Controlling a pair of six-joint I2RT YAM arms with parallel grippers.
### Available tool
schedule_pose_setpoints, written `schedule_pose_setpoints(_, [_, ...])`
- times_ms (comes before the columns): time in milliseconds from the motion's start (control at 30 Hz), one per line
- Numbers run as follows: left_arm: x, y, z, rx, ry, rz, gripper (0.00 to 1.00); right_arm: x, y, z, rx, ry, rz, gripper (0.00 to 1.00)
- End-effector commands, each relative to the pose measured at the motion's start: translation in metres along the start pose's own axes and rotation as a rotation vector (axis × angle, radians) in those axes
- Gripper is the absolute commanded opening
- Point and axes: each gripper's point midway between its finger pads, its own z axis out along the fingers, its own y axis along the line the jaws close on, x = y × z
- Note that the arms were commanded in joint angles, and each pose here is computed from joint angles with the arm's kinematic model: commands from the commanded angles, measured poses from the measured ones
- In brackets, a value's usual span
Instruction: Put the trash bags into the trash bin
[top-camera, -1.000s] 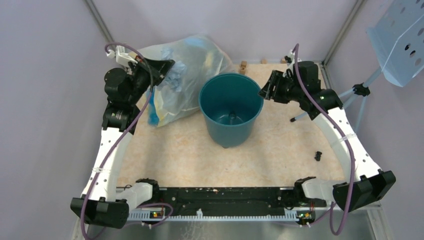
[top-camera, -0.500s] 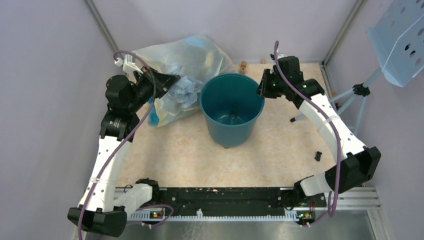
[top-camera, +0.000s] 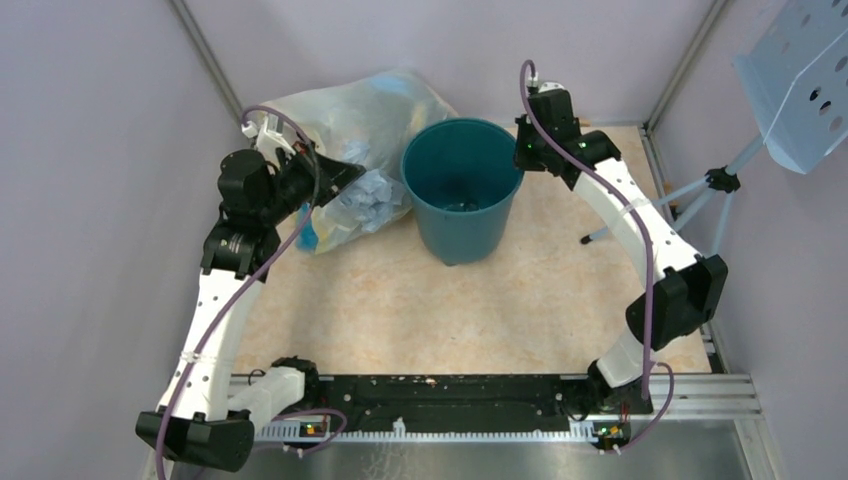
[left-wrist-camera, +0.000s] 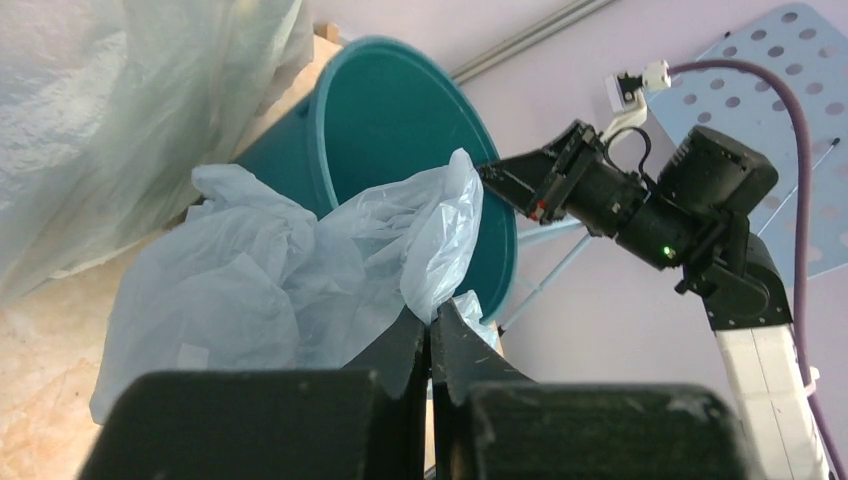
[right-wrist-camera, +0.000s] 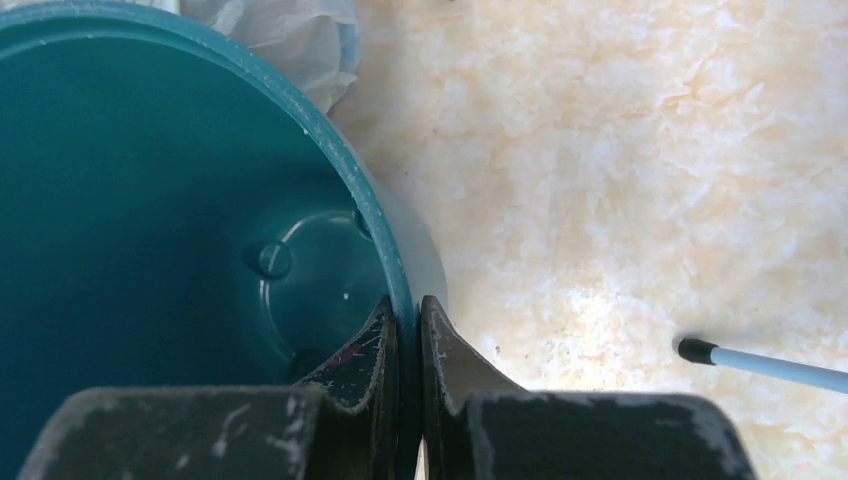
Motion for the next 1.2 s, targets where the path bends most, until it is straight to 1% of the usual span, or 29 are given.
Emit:
schedule_pose_setpoints(0, [0.002, -0.015, 0.001, 0.069, 0.038, 0.023, 0.0, -0.048, -0.01, 0.015, 0.079, -0.149, 0.027, 0.0])
schedule_pose_setpoints(167, [0.014, -0.011, 0.003, 0.083, 0.09, 0.002, 0.0, -0.073, -0.032, 0.039, 0.12, -0.189, 0.117, 0.0])
schedule_pose_setpoints(233, [0.022, -0.01, 0.004, 0.095, 0.128, -0.016, 0.0, -0.086, -0.04, 0.042, 0.127, -0.202, 0.134, 0.0])
schedule_pose_setpoints(267, [0.025, -0.009, 0.004, 0.101, 0.143, -0.023, 0.0, -0.09, -0.04, 0.043, 0.124, -0.205, 0.127, 0.03])
schedule_pose_setpoints(300, [0.028, -0.009, 0.003, 0.107, 0.155, -0.026, 0.0, -0.093, -0.04, 0.042, 0.119, -0.205, 0.104, 0.14])
schedule_pose_setpoints(333, [0.032, -0.008, 0.003, 0.111, 0.167, -0.029, 0.0, -0.096, -0.037, 0.04, 0.105, -0.205, 0.082, 0.29])
schedule_pose_setpoints(367, [0.035, -0.009, 0.002, 0.12, 0.18, -0.027, 0.0, -0.097, -0.035, 0.038, 0.09, -0.206, 0.073, 0.42])
schedule_pose_setpoints(400, [0.038, -0.011, 0.0, 0.145, 0.191, -0.015, 0.0, -0.099, -0.033, 0.034, 0.075, -0.208, 0.07, 0.48])
schedule_pose_setpoints(433, [0.042, -0.014, -0.002, 0.175, 0.207, -0.002, 0.0, -0.101, -0.031, 0.028, 0.06, -0.215, 0.069, 0.54])
schedule_pose_setpoints(467, [0.046, -0.016, -0.005, 0.203, 0.222, 0.008, 0.0, -0.102, -0.028, 0.022, 0.044, -0.219, 0.066, 0.57])
schedule_pose_setpoints(667, [0.077, -0.015, -0.015, 0.274, 0.343, -0.004, 0.0, -0.104, -0.021, -0.033, -0.039, -0.262, 0.068, 0.71])
schedule_pose_setpoints(700, [0.082, -0.014, -0.016, 0.28, 0.365, -0.01, 0.0, -0.101, -0.017, -0.045, -0.073, -0.261, 0.071, 0.73])
schedule_pose_setpoints(767, [0.092, -0.011, -0.017, 0.288, 0.406, -0.025, 0.0, -0.088, -0.006, -0.067, -0.156, -0.246, 0.075, 0.73])
schedule_pose_setpoints(933, [0.124, -0.003, -0.013, 0.275, 0.49, -0.039, 0.0, -0.029, 0.018, -0.112, -0.3, -0.184, 0.077, 0.73])
schedule_pose_setpoints(1067, [0.154, 0.0, -0.005, 0.245, 0.539, -0.028, 0.0, 0.041, 0.027, -0.129, -0.408, -0.123, 0.087, 0.68])
schedule_pose_setpoints(1167, [0.172, -0.013, 0.002, 0.257, 0.582, -0.018, 0.0, 0.09, 0.03, -0.144, -0.507, -0.068, 0.165, 0.64])
